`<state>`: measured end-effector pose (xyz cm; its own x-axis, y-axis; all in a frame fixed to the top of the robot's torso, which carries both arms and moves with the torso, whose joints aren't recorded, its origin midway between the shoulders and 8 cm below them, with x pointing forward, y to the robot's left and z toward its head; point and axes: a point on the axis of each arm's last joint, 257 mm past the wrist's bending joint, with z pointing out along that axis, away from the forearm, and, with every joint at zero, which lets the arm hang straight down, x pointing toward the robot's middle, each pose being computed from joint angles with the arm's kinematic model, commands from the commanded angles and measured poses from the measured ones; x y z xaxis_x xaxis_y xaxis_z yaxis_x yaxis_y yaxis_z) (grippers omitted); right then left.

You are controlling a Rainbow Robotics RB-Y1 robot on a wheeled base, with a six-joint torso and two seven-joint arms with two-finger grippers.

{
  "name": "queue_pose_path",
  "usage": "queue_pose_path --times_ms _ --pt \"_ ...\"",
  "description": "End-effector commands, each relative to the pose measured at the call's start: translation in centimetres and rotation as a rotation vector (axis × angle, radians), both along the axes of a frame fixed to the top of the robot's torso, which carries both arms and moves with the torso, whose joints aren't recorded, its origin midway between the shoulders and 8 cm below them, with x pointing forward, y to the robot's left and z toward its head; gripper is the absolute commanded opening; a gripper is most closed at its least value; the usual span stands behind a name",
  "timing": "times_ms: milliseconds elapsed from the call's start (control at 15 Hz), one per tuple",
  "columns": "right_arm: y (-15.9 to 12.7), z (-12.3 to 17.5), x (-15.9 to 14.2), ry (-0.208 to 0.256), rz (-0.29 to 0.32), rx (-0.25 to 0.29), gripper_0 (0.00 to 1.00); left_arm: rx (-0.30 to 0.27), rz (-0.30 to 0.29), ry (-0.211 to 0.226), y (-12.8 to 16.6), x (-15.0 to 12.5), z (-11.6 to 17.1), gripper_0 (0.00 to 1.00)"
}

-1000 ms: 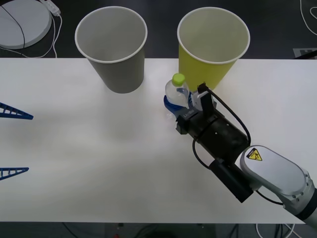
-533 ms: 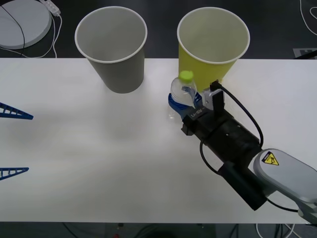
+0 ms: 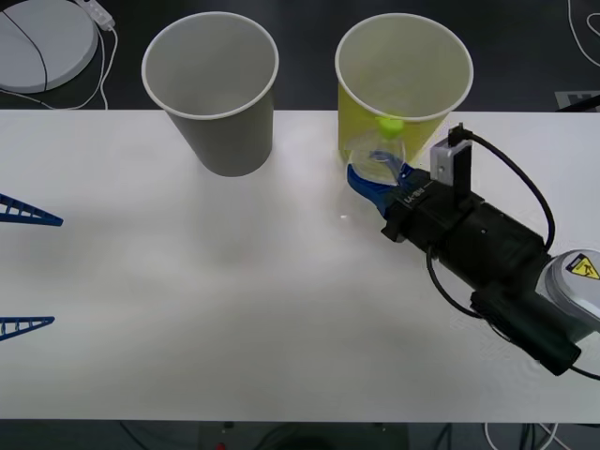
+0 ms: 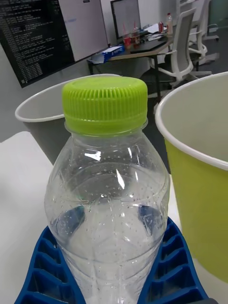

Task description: Put the can into the green bin and the plastic bottle into the gray bin

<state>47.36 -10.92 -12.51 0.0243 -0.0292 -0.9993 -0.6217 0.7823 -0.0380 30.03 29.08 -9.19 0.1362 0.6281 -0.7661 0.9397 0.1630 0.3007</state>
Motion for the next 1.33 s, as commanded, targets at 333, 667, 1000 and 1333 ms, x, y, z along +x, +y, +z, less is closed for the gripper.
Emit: queue_pose_path --times_ms 333,667,1000,1333 --pt "-4.3 1.9 -0.1 0.07 0.031 0.036 0.0 0.0 0.0 0.0 0.0 0.0 0.0 1.0" --pt "-4.3 3.5 -2.5 0.1 0.157 0.03 0.0 0.0 0.0 0.0 0.0 0.0 0.0 1.0" --pt "-2.8 6.1 -5.3 0.1 0.278 -0.053 0.0 0.0 0.0 0.0 0.0 0.0 0.0 1.0" --pt "-2.2 9.4 -6.8 0.143 0.347 -0.131 0.0 0.0 0.0 0.0 0.0 0.0 0.0 1.0"
